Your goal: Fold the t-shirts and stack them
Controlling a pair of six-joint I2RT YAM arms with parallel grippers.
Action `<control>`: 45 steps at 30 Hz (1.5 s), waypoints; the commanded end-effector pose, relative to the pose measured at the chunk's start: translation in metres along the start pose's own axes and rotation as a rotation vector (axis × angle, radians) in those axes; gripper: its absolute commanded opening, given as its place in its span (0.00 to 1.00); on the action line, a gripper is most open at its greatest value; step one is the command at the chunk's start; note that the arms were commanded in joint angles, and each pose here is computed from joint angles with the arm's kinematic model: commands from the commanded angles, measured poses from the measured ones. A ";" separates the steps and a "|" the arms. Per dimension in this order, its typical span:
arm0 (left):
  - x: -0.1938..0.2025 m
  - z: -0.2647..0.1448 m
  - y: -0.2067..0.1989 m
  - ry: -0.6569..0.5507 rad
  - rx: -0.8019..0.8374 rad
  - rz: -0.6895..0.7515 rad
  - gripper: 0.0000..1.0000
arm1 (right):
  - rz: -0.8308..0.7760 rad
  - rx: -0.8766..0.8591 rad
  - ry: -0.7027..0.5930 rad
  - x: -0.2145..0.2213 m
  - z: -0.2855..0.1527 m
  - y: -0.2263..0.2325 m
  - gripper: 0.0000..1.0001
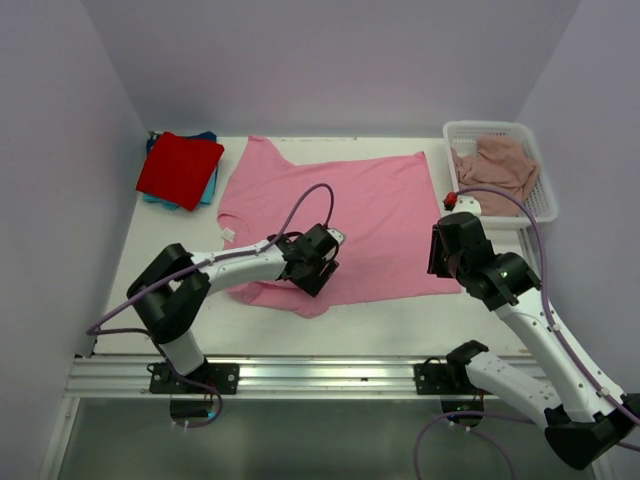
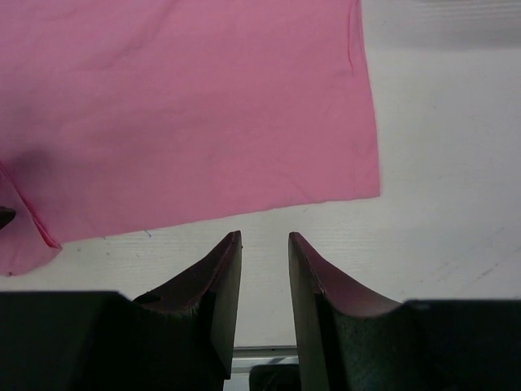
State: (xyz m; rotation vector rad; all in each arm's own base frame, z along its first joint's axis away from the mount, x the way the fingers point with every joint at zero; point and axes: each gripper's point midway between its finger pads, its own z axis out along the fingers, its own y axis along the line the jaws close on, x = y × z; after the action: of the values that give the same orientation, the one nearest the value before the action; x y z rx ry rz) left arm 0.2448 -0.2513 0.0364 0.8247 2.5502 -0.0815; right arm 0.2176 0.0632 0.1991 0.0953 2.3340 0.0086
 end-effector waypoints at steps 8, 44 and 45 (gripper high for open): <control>0.007 -0.009 0.003 0.087 -0.027 0.095 0.62 | 0.009 0.007 -0.016 -0.006 -0.007 -0.002 0.32; -0.012 0.005 0.001 0.031 -0.049 0.161 0.30 | 0.025 0.010 -0.023 -0.005 -0.015 -0.007 0.13; -0.013 0.005 0.001 0.032 -0.053 0.163 0.29 | 0.025 0.009 -0.026 -0.006 -0.016 -0.006 0.13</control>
State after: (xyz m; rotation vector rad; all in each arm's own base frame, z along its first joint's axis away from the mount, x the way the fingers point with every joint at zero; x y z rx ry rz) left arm 0.2368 -0.2464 0.0202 1.0383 2.5762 0.0448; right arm 0.2080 0.0576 0.1986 0.1104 2.3472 -0.0015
